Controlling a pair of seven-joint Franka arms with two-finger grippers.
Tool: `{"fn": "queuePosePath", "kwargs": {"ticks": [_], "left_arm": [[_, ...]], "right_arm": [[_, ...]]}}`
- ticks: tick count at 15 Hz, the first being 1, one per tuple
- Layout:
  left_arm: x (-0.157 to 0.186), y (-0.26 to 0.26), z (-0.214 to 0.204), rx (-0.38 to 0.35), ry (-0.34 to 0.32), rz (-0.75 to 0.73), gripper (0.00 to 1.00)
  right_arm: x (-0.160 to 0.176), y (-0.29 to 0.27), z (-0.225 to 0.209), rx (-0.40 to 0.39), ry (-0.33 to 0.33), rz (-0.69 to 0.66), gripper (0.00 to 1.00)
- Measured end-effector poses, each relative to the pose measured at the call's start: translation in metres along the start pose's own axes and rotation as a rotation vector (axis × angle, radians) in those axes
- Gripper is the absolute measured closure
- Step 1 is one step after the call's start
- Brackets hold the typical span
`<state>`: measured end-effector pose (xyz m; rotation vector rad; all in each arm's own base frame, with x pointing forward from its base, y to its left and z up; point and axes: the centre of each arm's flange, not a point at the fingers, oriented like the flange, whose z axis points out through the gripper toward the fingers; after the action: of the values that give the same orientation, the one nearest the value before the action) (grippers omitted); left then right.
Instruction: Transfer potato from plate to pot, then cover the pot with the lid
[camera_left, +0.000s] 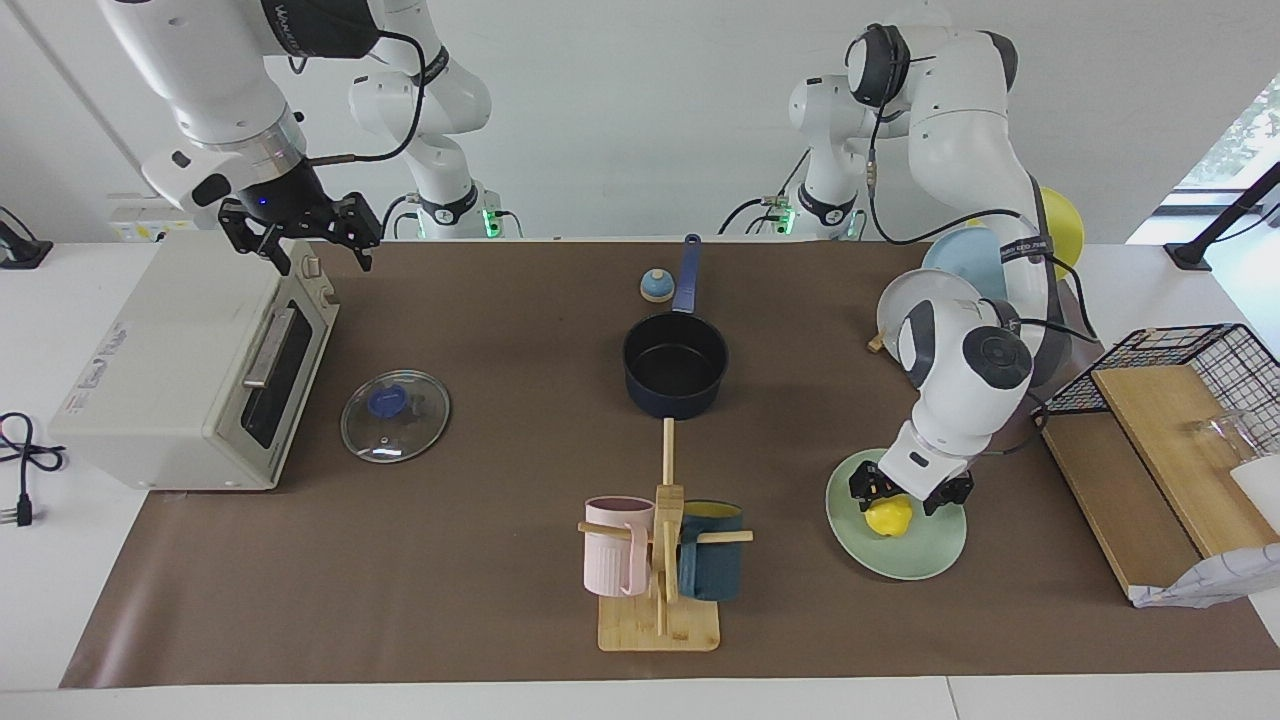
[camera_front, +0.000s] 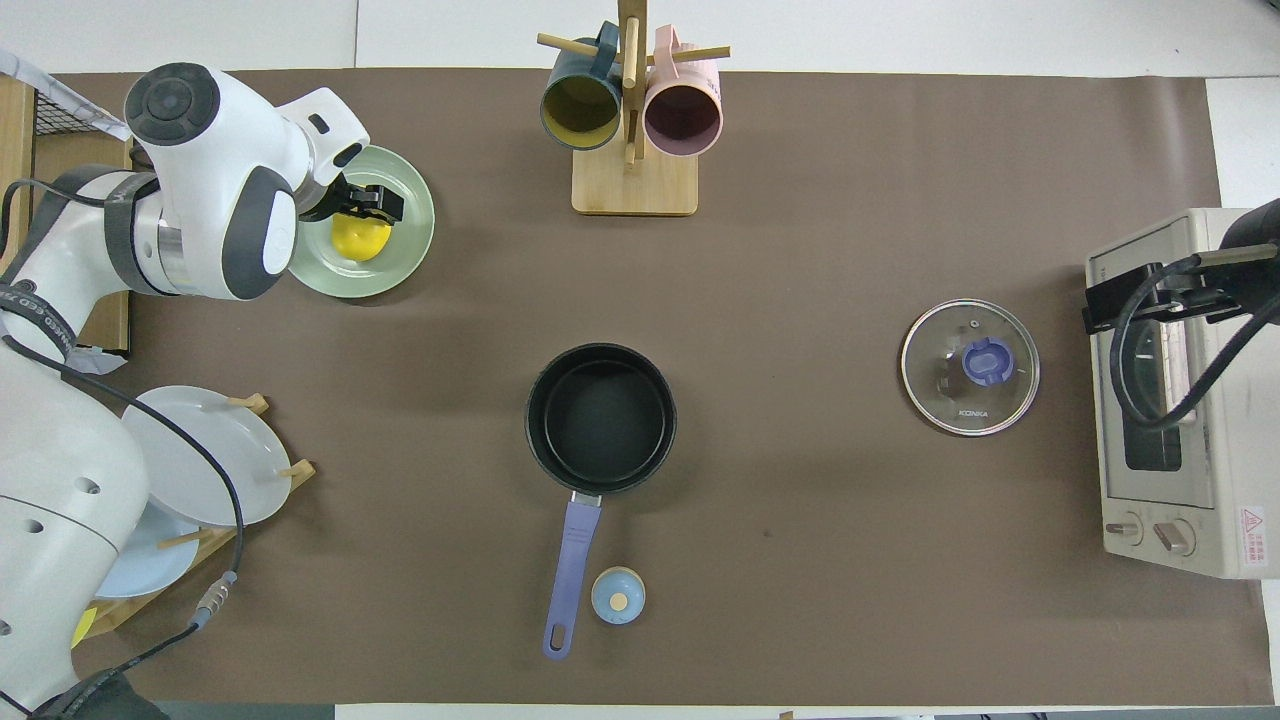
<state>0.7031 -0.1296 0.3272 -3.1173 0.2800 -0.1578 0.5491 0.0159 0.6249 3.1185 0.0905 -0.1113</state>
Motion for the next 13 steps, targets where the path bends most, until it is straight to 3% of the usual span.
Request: {"fn": "queuePosePath", "kwargs": {"ticks": [2, 3, 5, 10, 13], "left_arm": [[-0.002, 0.000, 0.003, 0.001, -0.007, 0.002, 0.02], [-0.003, 0.000, 0.005, 0.001, -0.010, 0.002, 0.09], [-0.003, 0.000, 0.005, 0.001, -0.012, 0.003, 0.33], [-0.002, -0.004, -0.010, 0.002, -0.023, -0.007, 0.35], [-0.007, -0.003, -0.078, -0.053, -0.028, -0.076, 0.35]], "right_arm": [[0.001, -0.001, 0.000, 0.000, 0.009, -0.002, 0.00], [0.002, -0.003, 0.000, -0.001, 0.018, -0.006, 0.00], [0.004, -0.012, -0.001, -0.002, 0.028, -0.023, 0.00], [0.014, -0.019, 0.012, -0.002, 0.026, -0.035, 0.00], [0.035, -0.040, 0.037, -0.003, 0.034, -0.071, 0.00]]}}
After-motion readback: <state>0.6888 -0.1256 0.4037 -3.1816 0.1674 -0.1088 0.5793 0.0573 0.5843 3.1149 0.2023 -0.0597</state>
